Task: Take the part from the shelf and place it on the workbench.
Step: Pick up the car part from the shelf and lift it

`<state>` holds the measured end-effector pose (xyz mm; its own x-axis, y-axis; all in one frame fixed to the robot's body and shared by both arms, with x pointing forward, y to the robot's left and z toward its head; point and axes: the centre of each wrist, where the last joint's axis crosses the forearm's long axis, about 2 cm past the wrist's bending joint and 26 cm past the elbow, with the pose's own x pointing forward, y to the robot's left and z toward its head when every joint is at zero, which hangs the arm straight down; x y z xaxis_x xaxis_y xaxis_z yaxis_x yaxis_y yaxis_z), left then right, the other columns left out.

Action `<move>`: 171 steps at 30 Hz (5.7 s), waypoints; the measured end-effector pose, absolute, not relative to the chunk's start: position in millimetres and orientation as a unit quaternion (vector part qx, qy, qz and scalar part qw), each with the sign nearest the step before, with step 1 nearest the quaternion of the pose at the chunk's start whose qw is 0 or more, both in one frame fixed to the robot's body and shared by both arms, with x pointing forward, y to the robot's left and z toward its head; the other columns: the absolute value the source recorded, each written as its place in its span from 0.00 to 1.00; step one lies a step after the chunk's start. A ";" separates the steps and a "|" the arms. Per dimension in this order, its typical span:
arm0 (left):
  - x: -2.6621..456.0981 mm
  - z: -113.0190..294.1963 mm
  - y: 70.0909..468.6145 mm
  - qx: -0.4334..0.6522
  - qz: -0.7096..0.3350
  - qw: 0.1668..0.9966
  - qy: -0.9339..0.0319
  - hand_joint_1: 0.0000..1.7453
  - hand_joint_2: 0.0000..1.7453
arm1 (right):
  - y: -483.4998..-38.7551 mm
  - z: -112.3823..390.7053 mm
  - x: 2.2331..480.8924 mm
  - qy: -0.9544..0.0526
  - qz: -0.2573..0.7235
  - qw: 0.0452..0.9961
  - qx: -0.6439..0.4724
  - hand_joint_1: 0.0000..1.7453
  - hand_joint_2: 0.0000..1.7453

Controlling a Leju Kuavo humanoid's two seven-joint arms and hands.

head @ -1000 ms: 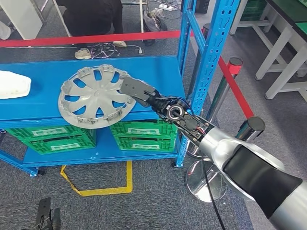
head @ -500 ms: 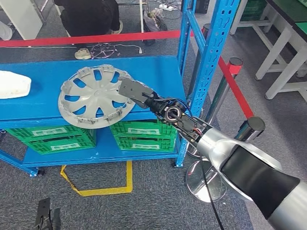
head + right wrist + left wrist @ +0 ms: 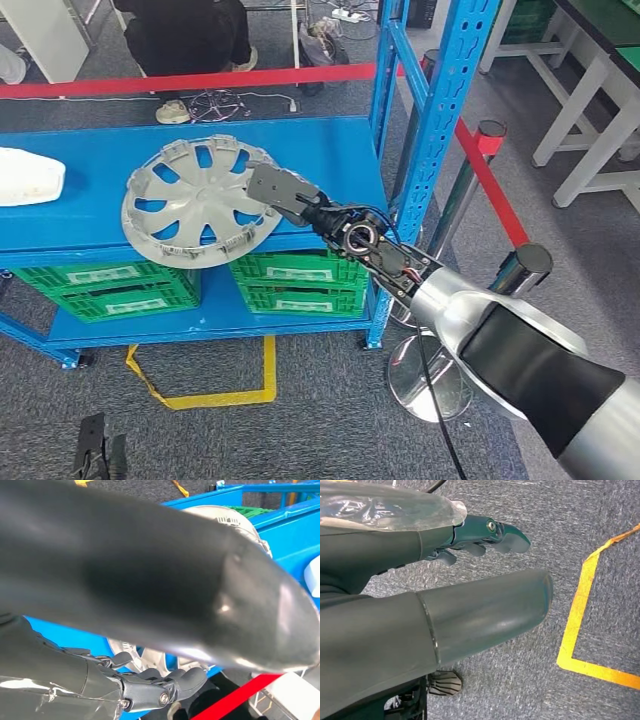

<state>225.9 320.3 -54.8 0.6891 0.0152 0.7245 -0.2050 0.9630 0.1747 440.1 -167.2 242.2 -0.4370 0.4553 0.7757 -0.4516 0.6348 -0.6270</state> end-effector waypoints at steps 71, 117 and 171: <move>231.3 -52.2 318.8 0.132 0.061 0.913 -0.382 0.00 0.00 | -144.9 237.8 427.1 -0.683 0.481 0.550 0.005 0.00 0.00; 241.0 -47.0 320.1 0.128 0.075 0.911 -0.384 0.00 0.00 | -105.7 228.1 360.4 -0.629 0.664 0.333 -0.232 0.00 1.00; 245.5 -44.8 312.2 0.131 0.079 0.910 -0.386 0.00 0.00 | -38.8 211.6 350.4 -0.686 0.626 0.354 -0.113 0.00 1.00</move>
<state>245.5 312.2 -44.8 0.6901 0.0433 0.7224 -0.2452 0.9531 0.1772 350.4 -38.8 211.6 -0.7233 0.5988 0.3438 -0.2880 0.1909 -0.9384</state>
